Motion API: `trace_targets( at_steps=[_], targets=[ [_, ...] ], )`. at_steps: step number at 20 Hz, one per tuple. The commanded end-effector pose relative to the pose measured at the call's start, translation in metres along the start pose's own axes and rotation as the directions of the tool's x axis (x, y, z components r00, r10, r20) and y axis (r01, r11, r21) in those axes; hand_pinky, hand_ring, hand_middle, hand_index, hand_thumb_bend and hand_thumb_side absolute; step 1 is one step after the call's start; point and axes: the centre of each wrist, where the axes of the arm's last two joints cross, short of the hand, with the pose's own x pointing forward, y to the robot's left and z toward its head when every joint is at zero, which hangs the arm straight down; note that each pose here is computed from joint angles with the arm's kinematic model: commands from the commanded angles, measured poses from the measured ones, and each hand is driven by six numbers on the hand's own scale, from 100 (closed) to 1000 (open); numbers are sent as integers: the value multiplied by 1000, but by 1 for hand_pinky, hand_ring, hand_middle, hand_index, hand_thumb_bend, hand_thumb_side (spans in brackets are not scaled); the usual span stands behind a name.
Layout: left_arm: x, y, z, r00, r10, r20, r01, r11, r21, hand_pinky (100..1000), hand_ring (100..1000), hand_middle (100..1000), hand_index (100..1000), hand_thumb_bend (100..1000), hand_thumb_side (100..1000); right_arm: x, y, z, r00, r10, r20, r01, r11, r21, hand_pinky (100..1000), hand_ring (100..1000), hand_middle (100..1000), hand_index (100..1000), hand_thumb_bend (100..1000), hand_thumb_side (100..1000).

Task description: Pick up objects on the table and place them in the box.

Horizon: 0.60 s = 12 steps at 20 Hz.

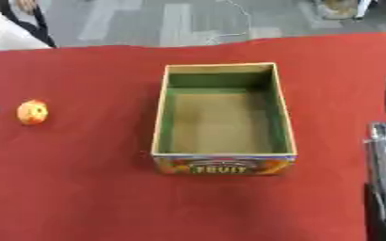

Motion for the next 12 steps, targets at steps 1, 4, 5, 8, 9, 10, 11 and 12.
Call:
trace_targets(
  at_steps=[1, 4, 5, 8, 9, 10, 11, 12],
  targets=[
    [-5, 12, 3, 999, -45, -18, 44, 999, -13, 683, 808, 811, 1000, 313, 782, 7, -2, -6, 999, -3, 39, 3, 1000, 3, 841, 860, 630, 830, 100, 1000],
    [-6, 11, 3, 999, -42, -20, 42, 999, -13, 683, 808, 811, 1000, 289, 764, 7, -3, -6, 999, -3, 38, 3, 1000, 3, 841, 860, 630, 830, 100, 1000],
    [-6, 11, 3, 999, -42, -20, 41, 999, -13, 683, 808, 811, 1000, 289, 764, 7, -3, -5, 999, -3, 38, 3, 1000, 3, 841, 860, 630, 830, 100, 1000],
    [-6, 11, 3, 999, -42, -20, 41, 999, -12, 683, 808, 811, 1000, 289, 764, 7, -3, -5, 999, -4, 38, 3, 1000, 3, 841, 860, 630, 830, 100, 1000],
    [-6, 11, 3, 999, -42, -20, 41, 999, -12, 683, 808, 811, 1000, 289, 764, 7, -3, -5, 999, -4, 38, 3, 1000, 3, 841, 860, 630, 830, 100, 1000],
    [-6, 11, 3, 999, -42, -21, 41, 999, -12, 683, 808, 811, 1000, 289, 764, 7, -3, -5, 999, -4, 38, 3, 1000, 3, 841, 860, 630, 830, 100, 1000],
    [-6, 11, 3, 999, -42, -21, 41, 999, -12, 683, 808, 811, 1000, 289, 764, 7, -3, -5, 999, -4, 38, 3, 1000, 3, 841, 860, 630, 830, 100, 1000],
    [-6, 11, 3, 999, -42, -21, 41, 999, -12, 683, 808, 811, 1000, 289, 764, 7, -3, -5, 999, -4, 38, 3, 1000, 3, 841, 860, 630, 830, 100, 1000]
  ],
)
